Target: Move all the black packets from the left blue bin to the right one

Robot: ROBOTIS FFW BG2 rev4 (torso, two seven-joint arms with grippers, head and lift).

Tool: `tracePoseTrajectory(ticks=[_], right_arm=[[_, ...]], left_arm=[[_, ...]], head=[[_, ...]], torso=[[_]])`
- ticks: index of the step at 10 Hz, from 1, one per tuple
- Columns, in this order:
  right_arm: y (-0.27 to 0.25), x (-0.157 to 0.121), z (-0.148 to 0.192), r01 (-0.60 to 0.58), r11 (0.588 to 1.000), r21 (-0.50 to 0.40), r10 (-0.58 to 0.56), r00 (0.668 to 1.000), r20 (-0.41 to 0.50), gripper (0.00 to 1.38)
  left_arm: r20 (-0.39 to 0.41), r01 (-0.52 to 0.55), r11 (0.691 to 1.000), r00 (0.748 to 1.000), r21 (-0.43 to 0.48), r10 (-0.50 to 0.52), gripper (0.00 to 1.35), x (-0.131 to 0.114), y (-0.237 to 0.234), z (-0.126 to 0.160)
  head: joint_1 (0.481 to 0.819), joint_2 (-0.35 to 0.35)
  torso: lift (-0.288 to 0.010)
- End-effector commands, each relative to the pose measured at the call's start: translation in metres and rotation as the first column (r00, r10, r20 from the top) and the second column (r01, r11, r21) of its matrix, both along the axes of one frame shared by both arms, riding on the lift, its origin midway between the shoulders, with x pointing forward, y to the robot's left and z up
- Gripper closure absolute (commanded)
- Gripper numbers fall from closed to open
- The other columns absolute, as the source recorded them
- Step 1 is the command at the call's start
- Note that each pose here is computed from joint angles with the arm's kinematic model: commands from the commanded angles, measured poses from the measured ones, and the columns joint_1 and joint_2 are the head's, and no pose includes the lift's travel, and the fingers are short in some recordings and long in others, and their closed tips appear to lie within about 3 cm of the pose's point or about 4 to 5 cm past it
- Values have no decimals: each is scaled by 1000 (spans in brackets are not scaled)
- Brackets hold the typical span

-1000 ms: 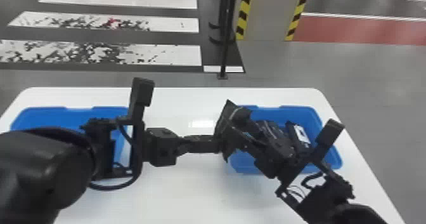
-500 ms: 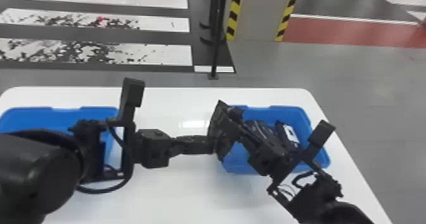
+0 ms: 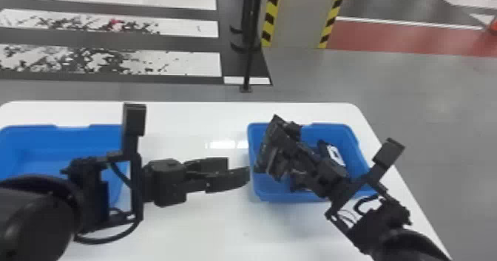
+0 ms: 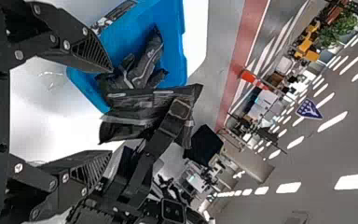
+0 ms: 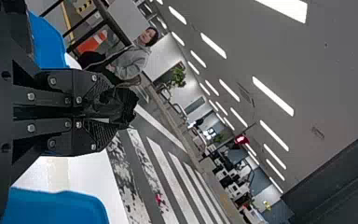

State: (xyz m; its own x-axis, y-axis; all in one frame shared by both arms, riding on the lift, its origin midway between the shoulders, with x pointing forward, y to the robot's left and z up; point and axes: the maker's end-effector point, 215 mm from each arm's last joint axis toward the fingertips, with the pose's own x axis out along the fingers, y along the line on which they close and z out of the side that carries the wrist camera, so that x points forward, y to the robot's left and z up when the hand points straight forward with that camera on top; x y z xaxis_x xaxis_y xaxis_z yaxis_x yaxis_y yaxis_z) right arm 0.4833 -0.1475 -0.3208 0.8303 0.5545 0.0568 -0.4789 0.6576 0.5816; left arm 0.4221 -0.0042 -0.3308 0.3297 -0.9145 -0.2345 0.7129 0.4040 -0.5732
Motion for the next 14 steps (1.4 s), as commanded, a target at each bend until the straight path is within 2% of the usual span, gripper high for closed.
tracePoseTrajectory(ticks=[1, 3, 5, 6, 7, 8, 9, 10, 11, 12, 13, 14], right_arm=[[-22, 14, -12, 21, 1000, -19, -22, 999, -33, 1274], [-55, 26, -19, 61, 996, -69, -65, 997, -50, 1273], [-88, 37, -31, 111, 990, -90, -117, 990, -76, 1181], [-99, 42, -39, 120, 988, -100, -130, 987, -99, 1072], [-107, 49, -48, 122, 986, -115, -135, 984, -119, 875], [-122, 54, -49, 149, 979, -136, -166, 979, -119, 484], [-132, 55, -45, 175, 973, -149, -191, 977, -96, 223], [-140, 53, -42, 207, 963, -173, -220, 974, -56, 93], [-145, 42, -37, 241, 950, -201, -247, 969, -4, 108], [-149, 27, -30, 279, 930, -238, -274, 960, 55, 111], [-150, 3, -24, 326, 904, -276, -303, 945, 124, 114], [-148, -26, -27, 355, 876, -328, -327, 935, 139, 114]], left_arm=[[-27, -19, 999, 999, -45, 18, 159, -13, 13, -10], [-51, -38, 995, 998, -97, 33, 159, -26, 23, -16], [-23, -55, 988, 998, -147, 52, 159, -28, 27, -4], [-16, -67, 984, 998, -165, 65, 159, -29, 30, -3], [-17, -94, 979, 996, -182, 92, 159, -29, 38, -3], [-27, -129, 974, 992, -187, 126, 159, -31, 49, -6], [-19, -160, 970, 987, -185, 159, 159, -30, 61, -6], [-12, -182, 972, 983, -151, 182, 157, -35, 76, -5], [52, -229, 967, 970, -110, 236, 153, -30, 101, 3], [128, -298, 950, 943, -95, 308, 154, -25, 131, 12], [228, -392, 917, 889, -69, 397, 157, -22, 167, 25], [303, -485, 875, 831, -18, 467, 157, -30, 203, 36]], head=[[695, -181], [695, -203], [695, -223], [695, -241], [695, -257], [695, -262], [695, -263], [695, -263], [695, -263], [695, -249], [695, -239], [695, -205]], torso=[[-138], [-138], [-138], [-138], [-138], [-138], [-138], [-138], [-138], [-138], [-138], [-138]])
